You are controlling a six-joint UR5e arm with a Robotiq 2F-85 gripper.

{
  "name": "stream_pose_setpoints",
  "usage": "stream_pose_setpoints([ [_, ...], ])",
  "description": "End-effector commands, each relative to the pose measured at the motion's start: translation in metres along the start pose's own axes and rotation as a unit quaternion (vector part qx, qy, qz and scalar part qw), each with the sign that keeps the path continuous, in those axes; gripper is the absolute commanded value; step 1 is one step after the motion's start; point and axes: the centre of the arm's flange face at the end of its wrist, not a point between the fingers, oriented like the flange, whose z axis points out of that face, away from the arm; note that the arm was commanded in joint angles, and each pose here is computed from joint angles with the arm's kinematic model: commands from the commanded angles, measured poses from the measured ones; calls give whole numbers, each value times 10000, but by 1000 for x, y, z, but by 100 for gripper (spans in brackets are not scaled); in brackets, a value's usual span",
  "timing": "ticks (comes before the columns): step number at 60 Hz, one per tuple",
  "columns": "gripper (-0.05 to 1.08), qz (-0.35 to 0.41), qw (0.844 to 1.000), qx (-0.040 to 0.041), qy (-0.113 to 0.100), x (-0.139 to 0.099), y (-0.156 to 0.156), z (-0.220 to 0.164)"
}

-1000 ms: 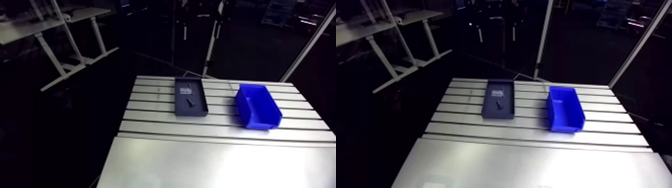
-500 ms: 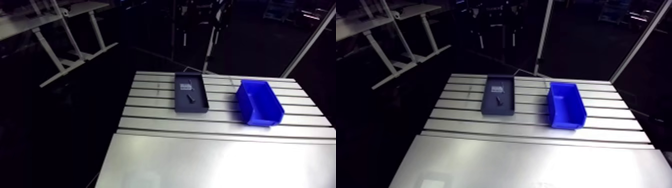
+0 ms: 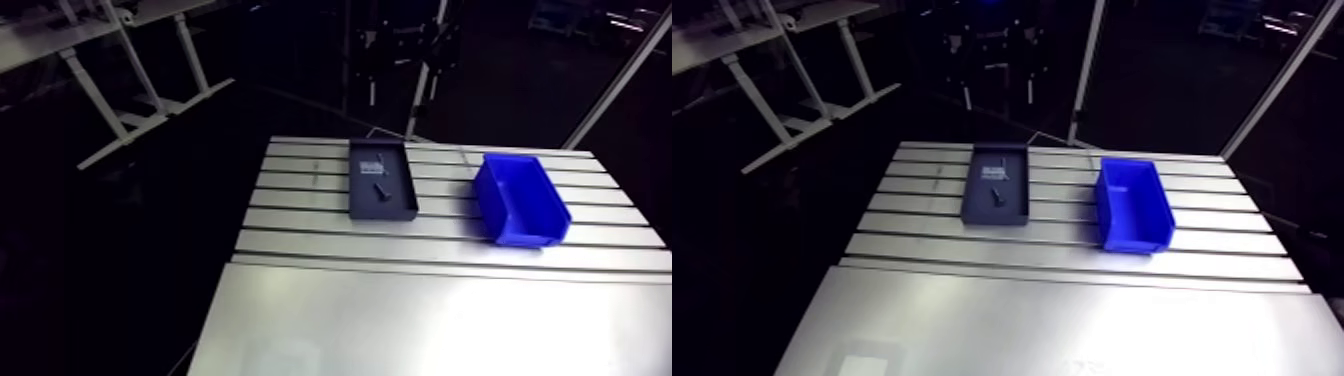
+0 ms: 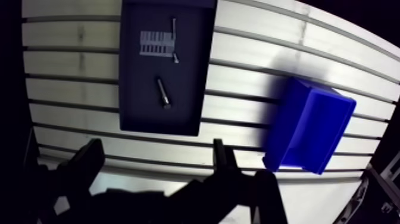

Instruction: Pick up the M10 bolt from the tray and put it into the blue bin.

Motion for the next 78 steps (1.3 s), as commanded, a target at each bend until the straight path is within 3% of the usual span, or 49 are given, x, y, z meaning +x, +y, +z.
stream_pose_setpoints([
  [1,0,-239,9997,1,0,1,1,13],
  [45,1,-1682,9857,8,14,-18,-3,74],
  [67,0,-1991,9799,-22,99,-17,-6,108],
  [78,1,-1981,9802,0,84,-13,-5,120],
])
